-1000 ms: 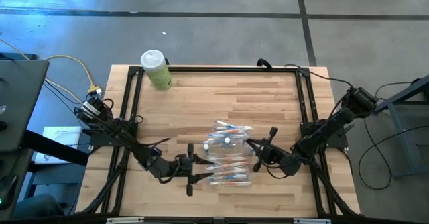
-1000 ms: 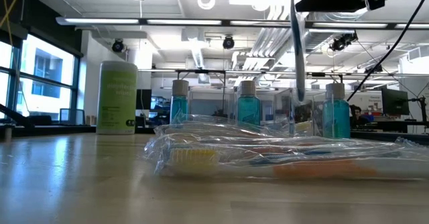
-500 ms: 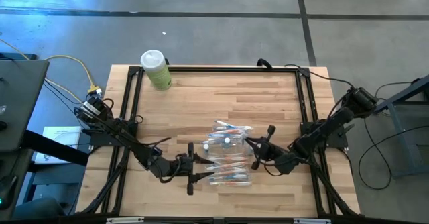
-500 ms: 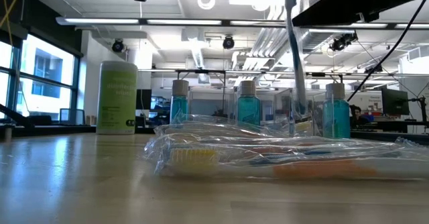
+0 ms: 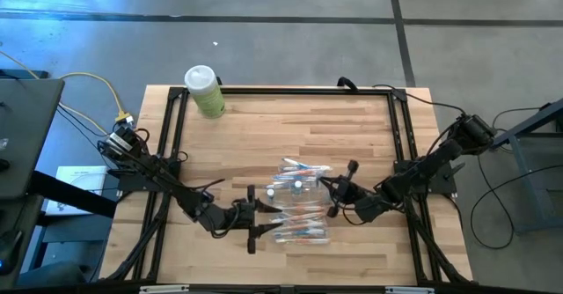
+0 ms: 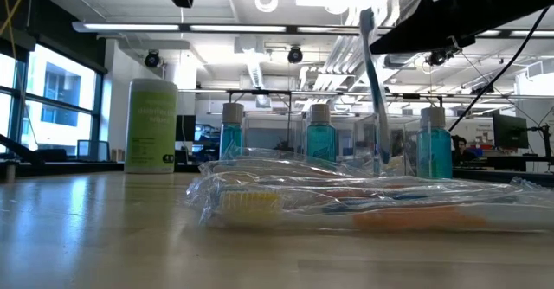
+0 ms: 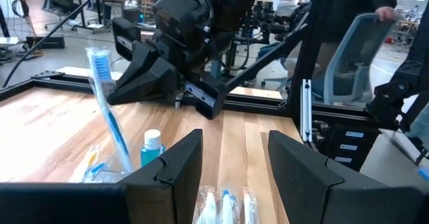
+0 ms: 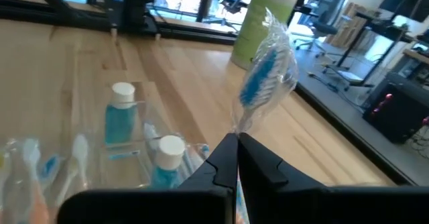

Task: Pick & Place toothbrushing station
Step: Put the blue toothbrush into the transparent organizer, then put the mouthwash into the transparent organizer

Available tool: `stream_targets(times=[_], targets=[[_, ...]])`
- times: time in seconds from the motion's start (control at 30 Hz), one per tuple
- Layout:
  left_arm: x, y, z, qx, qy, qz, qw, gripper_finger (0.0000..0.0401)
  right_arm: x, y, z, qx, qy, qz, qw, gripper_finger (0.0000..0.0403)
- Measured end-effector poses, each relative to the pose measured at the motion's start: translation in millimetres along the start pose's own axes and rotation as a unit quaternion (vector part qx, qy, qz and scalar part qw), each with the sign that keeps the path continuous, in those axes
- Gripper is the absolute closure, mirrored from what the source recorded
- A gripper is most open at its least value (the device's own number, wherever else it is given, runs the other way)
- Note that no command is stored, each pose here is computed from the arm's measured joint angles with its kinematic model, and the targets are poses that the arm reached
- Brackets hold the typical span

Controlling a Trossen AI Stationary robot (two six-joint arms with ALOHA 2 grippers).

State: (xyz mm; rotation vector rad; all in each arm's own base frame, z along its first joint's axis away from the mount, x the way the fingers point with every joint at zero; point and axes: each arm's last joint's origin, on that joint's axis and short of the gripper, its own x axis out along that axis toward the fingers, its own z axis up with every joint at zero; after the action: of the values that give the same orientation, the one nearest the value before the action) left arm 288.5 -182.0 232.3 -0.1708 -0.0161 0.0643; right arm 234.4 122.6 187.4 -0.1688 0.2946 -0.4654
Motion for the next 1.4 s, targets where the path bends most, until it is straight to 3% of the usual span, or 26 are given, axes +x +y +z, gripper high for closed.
stream_targets(times=[0.43,0.63,0.93,1.2,1.3,1.4], targets=[[0.9,1.8,-2.0,0.006,0.009,0.004,1.000,0.0235,10.9,-4.8,-7.2,0.010,0.050,0.063,0.997,0.0398],[0.9,2.0,-3.4,-0.002,0.015,0.005,1.000,0.0235,17.4,-9.9,-6.9,0.022,0.055,0.053,0.997,0.0390],[1.8,3.3,-3.3,0.004,0.015,0.007,1.000,0.0235,16.6,-8.7,-6.7,0.024,0.056,0.063,0.996,0.0337],[3.0,5.8,-7.8,0.013,0.037,0.006,0.999,0.0235,16.1,-9.7,-5.3,0.011,0.046,0.041,0.998,0.0278],[2.8,5.9,-9.0,0.011,0.042,0.007,0.999,0.0235,9.5,-7.8,2.1,0.003,0.027,0.069,0.997,0.0264],[1.9,4.8,-9.5,0.011,0.043,0.006,0.999,0.0235,-3.5,-2.6,12.1,-0.009,0.001,0.138,0.990,0.0259]])
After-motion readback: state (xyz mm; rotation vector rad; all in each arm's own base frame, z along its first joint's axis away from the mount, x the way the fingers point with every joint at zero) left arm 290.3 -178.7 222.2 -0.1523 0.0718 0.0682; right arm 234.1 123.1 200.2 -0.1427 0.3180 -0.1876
